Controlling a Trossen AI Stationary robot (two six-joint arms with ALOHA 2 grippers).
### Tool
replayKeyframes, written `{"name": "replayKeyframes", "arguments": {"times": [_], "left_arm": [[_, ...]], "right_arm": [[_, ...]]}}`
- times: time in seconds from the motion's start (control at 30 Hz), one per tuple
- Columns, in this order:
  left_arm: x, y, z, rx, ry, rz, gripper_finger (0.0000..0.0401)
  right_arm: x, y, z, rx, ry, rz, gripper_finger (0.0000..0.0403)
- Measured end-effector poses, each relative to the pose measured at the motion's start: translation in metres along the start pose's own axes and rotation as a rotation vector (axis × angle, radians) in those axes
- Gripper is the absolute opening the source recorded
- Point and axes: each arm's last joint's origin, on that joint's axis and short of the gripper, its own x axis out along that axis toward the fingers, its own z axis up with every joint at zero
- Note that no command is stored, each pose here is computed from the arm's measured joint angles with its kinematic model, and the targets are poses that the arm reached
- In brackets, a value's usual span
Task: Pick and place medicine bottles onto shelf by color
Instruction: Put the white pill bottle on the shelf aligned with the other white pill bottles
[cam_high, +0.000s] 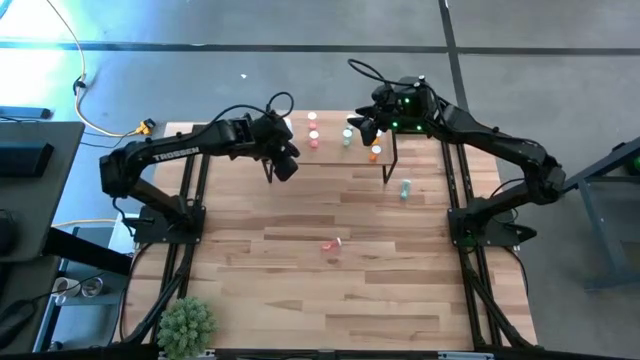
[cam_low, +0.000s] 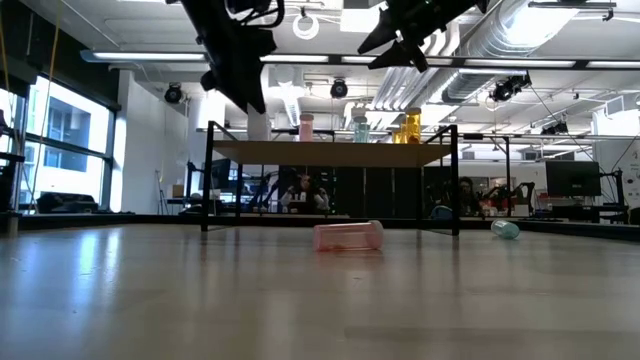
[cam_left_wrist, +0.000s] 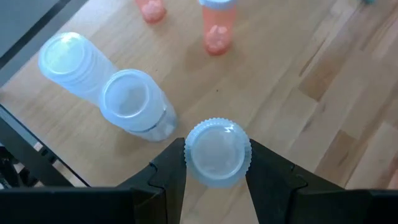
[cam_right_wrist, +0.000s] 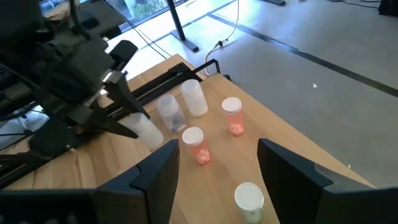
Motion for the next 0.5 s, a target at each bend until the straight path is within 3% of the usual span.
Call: {"name": "replayKeyframes", "arguments": {"times": [0.5], "left_arm": [[0.0077,0.0049,0.0021,-0.022,0.011,0.011,0.0135]], "right_arm": [[0.0,-0.0005,-0.002,-0.013,0.02,-0.005,0.0206]]}}
